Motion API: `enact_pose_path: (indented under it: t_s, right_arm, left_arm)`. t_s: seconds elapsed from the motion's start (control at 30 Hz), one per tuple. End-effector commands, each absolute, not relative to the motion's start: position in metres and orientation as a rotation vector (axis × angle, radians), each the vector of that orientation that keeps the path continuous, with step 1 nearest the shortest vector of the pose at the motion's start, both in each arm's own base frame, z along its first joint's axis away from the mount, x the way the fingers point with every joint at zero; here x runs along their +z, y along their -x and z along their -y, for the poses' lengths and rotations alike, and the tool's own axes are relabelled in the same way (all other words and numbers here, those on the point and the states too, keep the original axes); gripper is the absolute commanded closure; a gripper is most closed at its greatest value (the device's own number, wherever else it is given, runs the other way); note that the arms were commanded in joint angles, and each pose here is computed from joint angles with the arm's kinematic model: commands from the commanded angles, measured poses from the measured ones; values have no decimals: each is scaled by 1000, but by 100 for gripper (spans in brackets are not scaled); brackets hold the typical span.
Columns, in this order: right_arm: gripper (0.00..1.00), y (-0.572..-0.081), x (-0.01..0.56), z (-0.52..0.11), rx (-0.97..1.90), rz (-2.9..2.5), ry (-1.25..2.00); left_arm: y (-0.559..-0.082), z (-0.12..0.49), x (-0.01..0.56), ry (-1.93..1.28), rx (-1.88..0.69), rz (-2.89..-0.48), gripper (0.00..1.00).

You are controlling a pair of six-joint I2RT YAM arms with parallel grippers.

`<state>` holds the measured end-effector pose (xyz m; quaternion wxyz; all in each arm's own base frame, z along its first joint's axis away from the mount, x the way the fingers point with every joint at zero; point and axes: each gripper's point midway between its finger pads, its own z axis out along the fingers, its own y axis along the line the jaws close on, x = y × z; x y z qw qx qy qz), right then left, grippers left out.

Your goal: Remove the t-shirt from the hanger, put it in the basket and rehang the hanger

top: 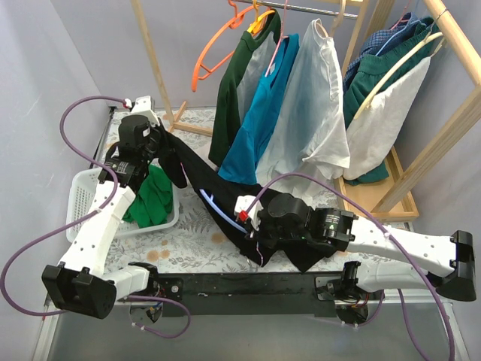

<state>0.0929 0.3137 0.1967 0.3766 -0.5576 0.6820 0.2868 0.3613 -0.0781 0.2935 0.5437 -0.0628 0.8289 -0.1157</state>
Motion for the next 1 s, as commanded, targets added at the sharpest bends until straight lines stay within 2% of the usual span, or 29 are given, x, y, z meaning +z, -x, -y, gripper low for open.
enact_pose_path:
  t_s: [0.0,0.13,0.4,0.6,0.83,0.87,0.9,0.97]
  right_arm:
    - [99,-58,189,-291,754,-1795,1596]
    - [99,-48,216,-293,814,-1726,1574]
    - [99,-45,309,-278,881,-1578,1448]
    - [99,-47,342,-279,926,-1501,1370]
    - [99,-71,380,-294,942,-1470,1115]
    - [99,-76,378,-299,924,-1489,1102]
    - [99,-77,378,-302,918,-1497,1101]
    - [99,-81,374,-309,898,-1534,1097]
  left_arm:
    - [-385,61,347,244,-236,-1788,100]
    - [-392,60,338,252,-217,-1812,100]
    - [-393,65,304,218,-218,-1881,100]
    - [-387,90,287,103,-338,-1916,100]
    - [-363,114,283,-32,-462,-1905,100]
    - [-359,116,284,-50,-467,-1901,77]
    - [-356,116,285,-57,-474,-1897,63]
    - [-343,115,294,-83,-477,-1869,47]
